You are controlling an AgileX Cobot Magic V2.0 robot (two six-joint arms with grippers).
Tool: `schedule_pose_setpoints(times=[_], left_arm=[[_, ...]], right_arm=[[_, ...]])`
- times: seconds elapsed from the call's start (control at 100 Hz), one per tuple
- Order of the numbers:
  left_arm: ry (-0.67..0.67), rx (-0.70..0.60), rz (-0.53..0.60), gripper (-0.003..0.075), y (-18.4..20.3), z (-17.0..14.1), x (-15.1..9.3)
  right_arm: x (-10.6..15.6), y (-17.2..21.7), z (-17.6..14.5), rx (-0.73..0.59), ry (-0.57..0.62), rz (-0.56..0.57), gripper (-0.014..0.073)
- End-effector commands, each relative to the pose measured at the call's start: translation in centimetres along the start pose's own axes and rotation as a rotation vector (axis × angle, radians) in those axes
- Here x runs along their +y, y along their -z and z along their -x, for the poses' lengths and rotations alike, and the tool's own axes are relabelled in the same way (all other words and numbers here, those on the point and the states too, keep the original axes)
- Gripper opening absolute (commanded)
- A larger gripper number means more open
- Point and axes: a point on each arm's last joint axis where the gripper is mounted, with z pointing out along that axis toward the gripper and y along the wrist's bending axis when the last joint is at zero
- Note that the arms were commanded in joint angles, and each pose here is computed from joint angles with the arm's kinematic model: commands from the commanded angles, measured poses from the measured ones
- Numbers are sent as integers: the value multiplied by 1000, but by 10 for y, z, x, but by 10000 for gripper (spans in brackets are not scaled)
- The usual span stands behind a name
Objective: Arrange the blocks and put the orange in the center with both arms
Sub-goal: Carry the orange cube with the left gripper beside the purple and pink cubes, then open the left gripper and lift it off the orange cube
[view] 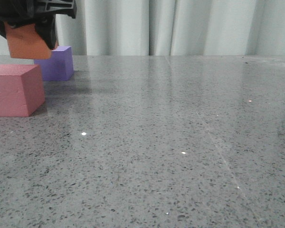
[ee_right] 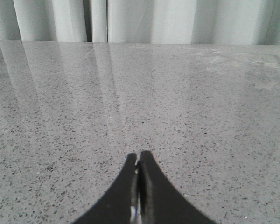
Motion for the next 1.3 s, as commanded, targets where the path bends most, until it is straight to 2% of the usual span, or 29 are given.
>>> schedule_pose_setpoints(times=[0.0,0.48,1.12,1.17,1.22,1.29], left_arm=[[4,-67,-32,84,9,13,-1],[-17,29,-8,84,-26,-5,-11],[-26,39,8,87,-29,-7,-11],[-26,39,8,111,-29,-7,-11],[-30,36,4,174,-29,-7,-11],[-36,34,1,325,-28,-7,-12]], right_arm=[[0,3,14,-123,8,0,-67],[0,3,14,-123,8,0,-67],[0,3,14,-123,8,0,-67],[0,3,14,-123,8,0,-67],[0,3,14,-123,8,0,-67],[0,3,14,-123,8,0,-67]])
